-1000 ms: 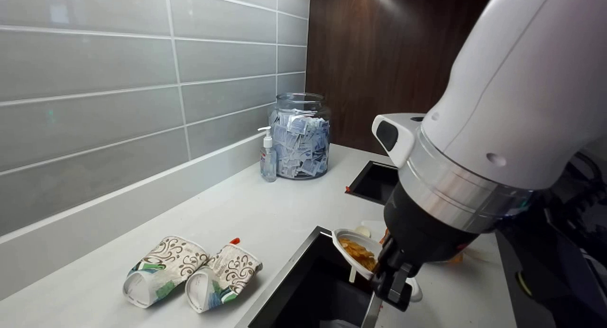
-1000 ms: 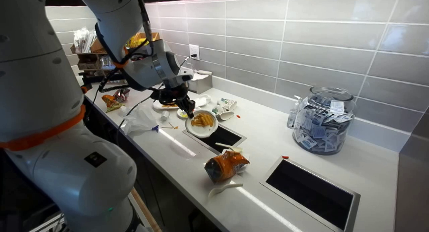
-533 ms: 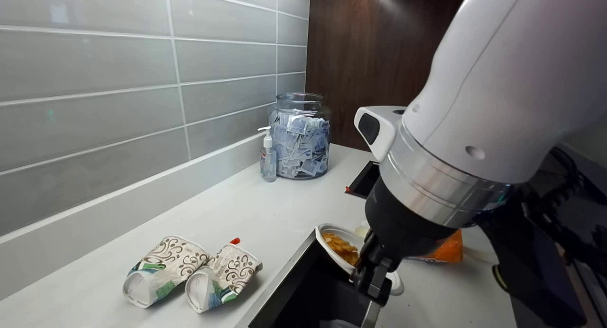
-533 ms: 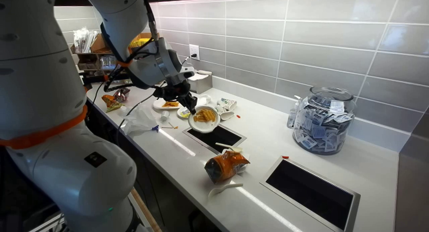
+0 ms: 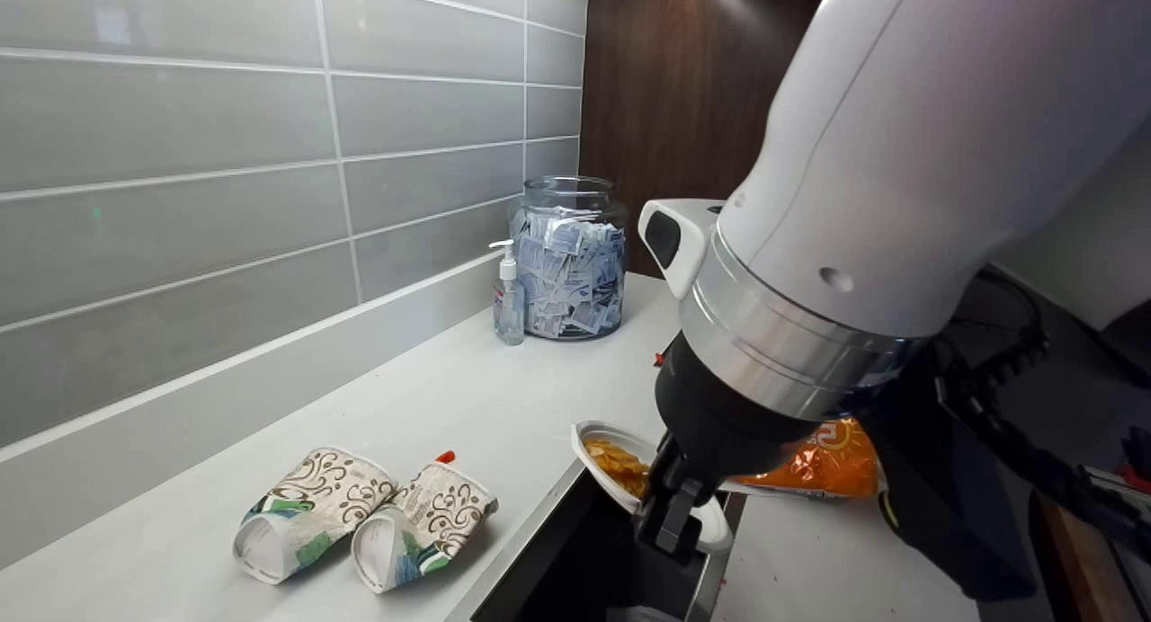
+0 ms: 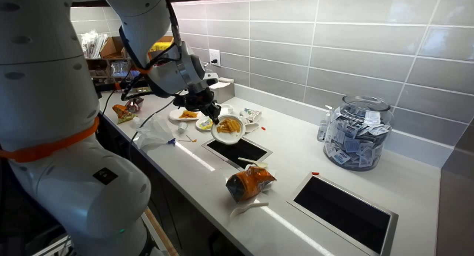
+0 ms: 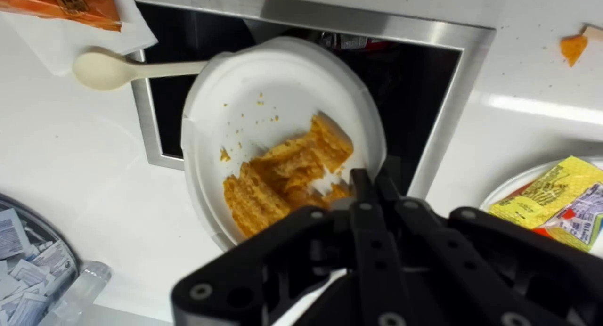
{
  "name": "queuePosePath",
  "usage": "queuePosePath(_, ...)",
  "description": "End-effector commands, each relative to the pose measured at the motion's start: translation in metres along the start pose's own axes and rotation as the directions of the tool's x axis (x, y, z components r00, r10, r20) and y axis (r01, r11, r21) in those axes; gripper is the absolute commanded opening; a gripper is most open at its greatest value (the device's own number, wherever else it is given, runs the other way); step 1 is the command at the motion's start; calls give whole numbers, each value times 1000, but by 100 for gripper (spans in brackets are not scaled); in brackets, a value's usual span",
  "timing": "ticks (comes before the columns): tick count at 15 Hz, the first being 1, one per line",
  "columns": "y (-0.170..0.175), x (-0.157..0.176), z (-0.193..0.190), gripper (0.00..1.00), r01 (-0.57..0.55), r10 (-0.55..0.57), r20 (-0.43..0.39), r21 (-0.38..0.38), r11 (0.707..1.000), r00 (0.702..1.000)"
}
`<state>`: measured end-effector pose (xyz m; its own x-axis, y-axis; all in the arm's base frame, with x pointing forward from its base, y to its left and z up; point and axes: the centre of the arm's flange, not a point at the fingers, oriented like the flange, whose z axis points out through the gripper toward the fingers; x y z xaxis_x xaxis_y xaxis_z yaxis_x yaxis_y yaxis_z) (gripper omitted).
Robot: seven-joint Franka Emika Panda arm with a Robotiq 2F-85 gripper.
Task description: Pour the contents from the white plate into the left bin
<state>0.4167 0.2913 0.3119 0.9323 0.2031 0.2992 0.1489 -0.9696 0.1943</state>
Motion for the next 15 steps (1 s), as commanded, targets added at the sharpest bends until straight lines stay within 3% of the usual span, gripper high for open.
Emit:
queuePosePath(1, 6, 8, 12, 1, 20, -16, -70, 64, 998, 997)
queuePosePath(15, 23, 15, 16, 1, 8, 24, -165, 191, 982, 986)
